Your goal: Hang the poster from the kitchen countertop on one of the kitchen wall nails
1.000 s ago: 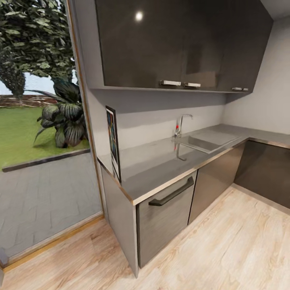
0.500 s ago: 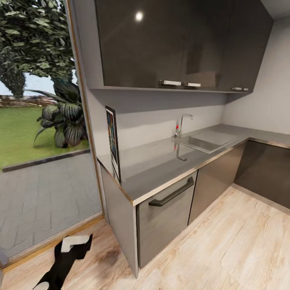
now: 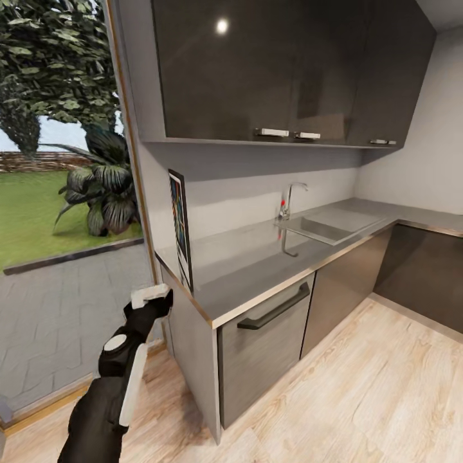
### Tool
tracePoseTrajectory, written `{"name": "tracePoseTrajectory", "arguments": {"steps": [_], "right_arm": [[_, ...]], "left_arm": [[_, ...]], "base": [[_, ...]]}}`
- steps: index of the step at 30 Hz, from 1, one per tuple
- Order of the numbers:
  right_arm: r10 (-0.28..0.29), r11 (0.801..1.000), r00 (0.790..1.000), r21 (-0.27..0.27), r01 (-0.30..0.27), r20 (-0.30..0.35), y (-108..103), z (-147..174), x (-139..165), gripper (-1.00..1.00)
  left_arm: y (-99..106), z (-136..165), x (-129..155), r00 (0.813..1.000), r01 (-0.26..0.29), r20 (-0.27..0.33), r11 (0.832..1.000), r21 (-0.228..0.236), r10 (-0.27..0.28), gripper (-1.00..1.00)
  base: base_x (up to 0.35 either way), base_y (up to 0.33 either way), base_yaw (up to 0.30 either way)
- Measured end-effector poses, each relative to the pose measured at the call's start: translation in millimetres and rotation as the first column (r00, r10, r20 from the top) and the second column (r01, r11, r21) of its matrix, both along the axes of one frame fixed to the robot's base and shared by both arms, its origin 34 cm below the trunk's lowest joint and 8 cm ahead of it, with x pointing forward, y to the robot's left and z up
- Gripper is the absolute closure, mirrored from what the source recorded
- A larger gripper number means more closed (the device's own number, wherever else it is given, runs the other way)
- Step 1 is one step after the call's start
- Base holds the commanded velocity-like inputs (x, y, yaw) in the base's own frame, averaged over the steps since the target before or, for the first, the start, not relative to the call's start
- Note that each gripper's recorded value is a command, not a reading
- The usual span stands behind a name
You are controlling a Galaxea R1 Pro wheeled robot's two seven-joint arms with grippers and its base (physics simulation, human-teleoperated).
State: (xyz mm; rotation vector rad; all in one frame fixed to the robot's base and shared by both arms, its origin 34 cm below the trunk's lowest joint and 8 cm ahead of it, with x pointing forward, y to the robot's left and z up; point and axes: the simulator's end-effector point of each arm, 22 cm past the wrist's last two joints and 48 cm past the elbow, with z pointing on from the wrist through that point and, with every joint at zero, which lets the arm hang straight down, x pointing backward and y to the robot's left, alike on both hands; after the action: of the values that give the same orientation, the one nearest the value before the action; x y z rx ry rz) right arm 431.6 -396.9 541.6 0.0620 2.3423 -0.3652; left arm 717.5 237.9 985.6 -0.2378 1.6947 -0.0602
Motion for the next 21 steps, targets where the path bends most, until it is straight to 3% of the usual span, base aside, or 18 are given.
{"name": "tracePoseTrajectory", "arguments": {"steps": [6, 11, 21], "right_arm": [[0.000, 1.000, 1.000, 0.000, 0.000, 0.000, 0.0, -0.1, -0.2, -1.00], [0.000, 1.000, 1.000, 0.000, 0.000, 0.000, 0.0, -0.1, -0.1, -1.00], [0.000, 1.000, 1.000, 0.000, 0.000, 0.000, 0.0, -0.1, -0.1, -1.00]], "left_arm": [[-24.7, 57.7, 46.3, 0.999, -0.006, 0.050, 0.999, 0.050, 0.004, -1.00], [-29.9, 64.3, 64.5, 0.999, -0.014, 0.037, 0.998, 0.069, 0.011, -1.00], [-44.6, 68.3, 69.2, 0.999, 0.008, 0.041, 0.995, 0.095, -0.012, -1.00]], "base": [[0.000, 0.000, 0.000], [0.000, 0.000, 0.000], [0.001, -0.001, 0.000]]}}
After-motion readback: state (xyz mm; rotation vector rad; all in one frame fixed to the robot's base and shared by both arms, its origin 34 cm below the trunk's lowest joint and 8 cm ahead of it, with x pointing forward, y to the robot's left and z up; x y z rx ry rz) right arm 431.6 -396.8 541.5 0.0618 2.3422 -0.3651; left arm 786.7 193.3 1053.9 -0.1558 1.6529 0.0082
